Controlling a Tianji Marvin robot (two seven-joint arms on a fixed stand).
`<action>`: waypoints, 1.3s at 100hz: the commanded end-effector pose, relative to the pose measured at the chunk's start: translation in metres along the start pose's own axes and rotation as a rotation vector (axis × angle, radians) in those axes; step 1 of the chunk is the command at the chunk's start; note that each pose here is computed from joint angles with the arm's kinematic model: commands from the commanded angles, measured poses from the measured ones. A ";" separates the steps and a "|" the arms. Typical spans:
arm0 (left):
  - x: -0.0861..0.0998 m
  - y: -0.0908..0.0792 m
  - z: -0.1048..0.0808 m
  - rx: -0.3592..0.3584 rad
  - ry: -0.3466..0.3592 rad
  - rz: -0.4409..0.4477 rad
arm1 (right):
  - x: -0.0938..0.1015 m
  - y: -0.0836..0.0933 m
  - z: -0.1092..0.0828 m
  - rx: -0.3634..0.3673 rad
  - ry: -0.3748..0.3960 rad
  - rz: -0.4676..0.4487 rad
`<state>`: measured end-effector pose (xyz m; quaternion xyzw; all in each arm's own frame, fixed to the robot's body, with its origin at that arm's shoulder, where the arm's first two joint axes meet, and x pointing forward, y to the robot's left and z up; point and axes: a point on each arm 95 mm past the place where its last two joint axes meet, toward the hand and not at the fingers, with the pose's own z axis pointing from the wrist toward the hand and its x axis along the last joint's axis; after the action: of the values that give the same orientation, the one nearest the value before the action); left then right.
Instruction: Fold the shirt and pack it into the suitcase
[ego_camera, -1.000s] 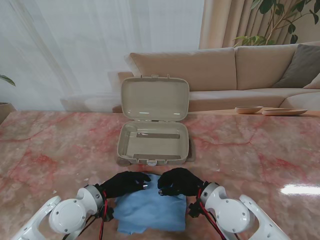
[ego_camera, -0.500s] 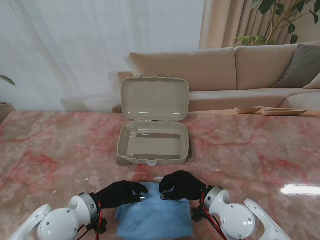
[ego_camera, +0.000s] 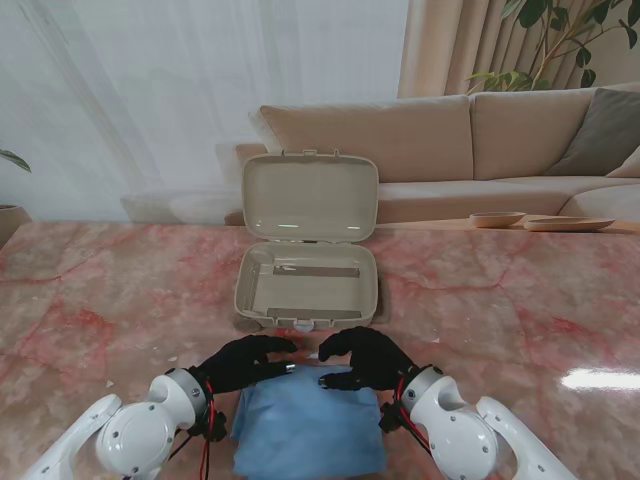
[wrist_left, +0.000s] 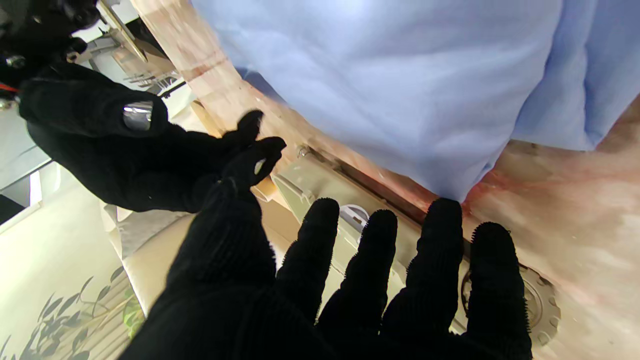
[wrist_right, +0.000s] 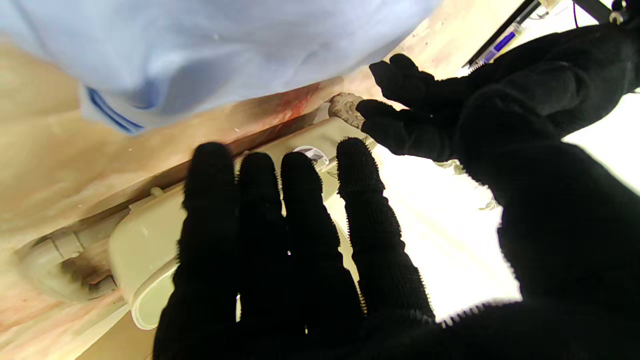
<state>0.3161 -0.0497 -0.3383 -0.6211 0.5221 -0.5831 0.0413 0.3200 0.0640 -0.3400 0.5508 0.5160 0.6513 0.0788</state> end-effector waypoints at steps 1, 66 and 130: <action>-0.002 0.008 0.002 -0.026 -0.003 0.008 | -0.006 -0.009 -0.002 0.023 -0.020 -0.015; -0.014 0.032 0.020 -0.077 -0.062 0.142 | -0.012 -0.026 0.000 0.106 -0.091 -0.193; -0.022 0.034 0.023 -0.207 -0.048 0.163 | -0.009 -0.030 0.015 0.297 -0.129 -0.302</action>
<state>0.3285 -0.0677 -0.3640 -0.5768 0.6176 -0.5325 0.0485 0.3204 0.0823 -0.3622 0.5063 0.6679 0.5299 0.1299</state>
